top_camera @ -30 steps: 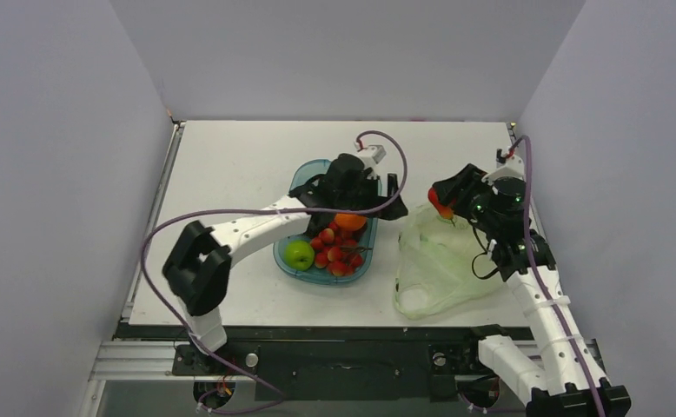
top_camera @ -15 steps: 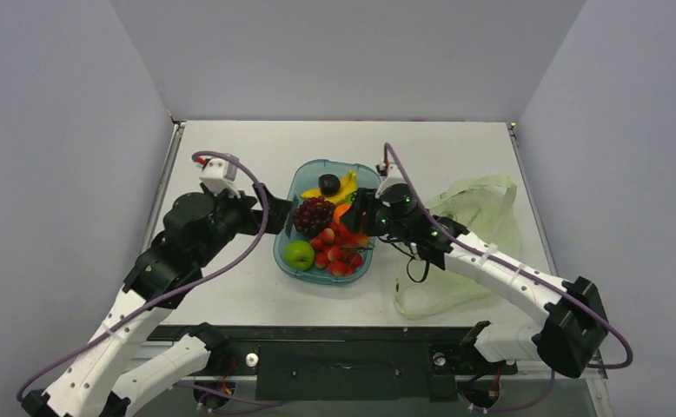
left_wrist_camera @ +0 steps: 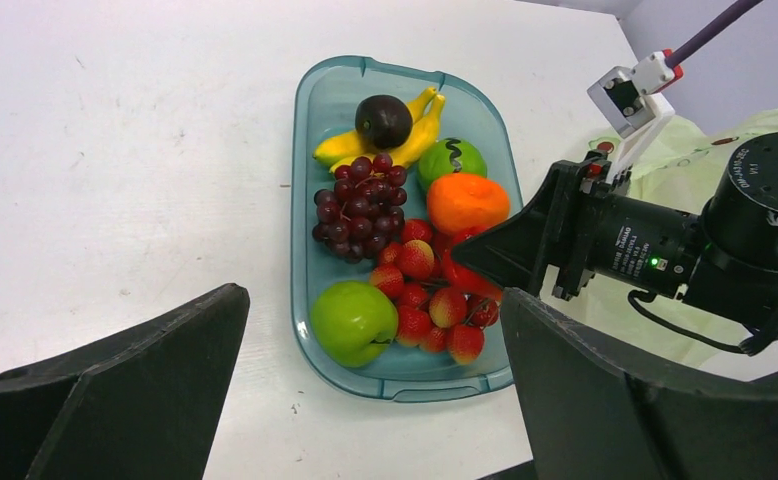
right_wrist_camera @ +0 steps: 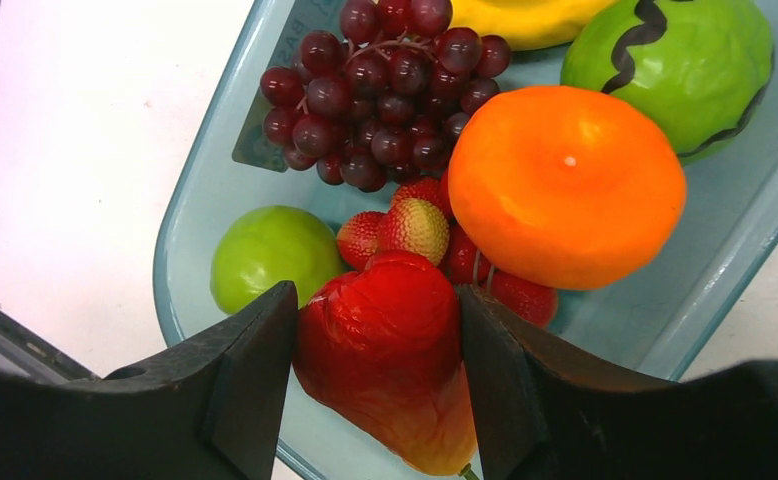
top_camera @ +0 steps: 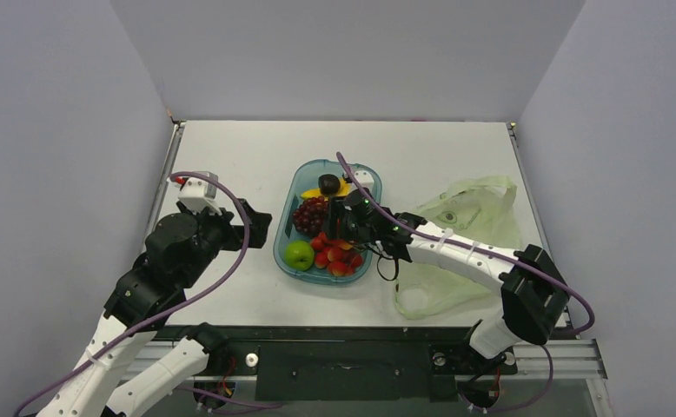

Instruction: Take the fake fruits out of the plastic bag

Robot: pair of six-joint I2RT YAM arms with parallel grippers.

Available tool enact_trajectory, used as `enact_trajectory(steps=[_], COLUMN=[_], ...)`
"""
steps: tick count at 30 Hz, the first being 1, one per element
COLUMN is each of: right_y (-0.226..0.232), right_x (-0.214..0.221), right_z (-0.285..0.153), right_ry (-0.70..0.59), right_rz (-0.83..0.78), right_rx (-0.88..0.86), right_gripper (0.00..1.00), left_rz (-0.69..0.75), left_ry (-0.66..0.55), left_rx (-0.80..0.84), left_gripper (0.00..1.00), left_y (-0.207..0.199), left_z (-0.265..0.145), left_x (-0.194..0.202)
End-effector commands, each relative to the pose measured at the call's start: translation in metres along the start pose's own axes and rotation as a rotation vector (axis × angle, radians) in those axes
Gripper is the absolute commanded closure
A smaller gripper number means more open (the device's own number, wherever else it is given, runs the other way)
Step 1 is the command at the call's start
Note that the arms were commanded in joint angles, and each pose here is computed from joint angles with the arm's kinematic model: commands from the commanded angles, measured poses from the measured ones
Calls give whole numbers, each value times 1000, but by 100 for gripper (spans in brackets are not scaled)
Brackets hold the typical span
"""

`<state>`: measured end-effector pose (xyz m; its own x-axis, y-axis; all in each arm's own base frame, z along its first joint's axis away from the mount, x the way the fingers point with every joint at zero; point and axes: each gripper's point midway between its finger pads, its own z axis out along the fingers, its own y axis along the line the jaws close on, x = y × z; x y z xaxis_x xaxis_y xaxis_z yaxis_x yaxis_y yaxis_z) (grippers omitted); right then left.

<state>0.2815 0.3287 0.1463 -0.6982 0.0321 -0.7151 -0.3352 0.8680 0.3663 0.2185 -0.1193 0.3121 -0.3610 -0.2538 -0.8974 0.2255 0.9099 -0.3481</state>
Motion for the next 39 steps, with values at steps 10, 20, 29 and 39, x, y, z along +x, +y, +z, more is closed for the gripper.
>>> enact_trajectory(steps=[10,20,29,39], right_y=[11,-36,-102,-155], right_x=[-51,-121,-146,-137], right_z=[-32,-155,-286,-378], right_ry=[-140,-428,-715,-933], right_rz=[-64,-65,-5,136], right_rx=[28,162,335,451], right_gripper=[9,7,2,2], left_rz=[12,-28,-49,-69], left_ry=[-54,-180,-334,-454], left_rx=[1,10,8,-35], left_gripper=[3,3,3,3], left_y=[-4,-2,3,19], left_z=[-7,-37,-71,-107], left_x=[-24,-57,-92,-116])
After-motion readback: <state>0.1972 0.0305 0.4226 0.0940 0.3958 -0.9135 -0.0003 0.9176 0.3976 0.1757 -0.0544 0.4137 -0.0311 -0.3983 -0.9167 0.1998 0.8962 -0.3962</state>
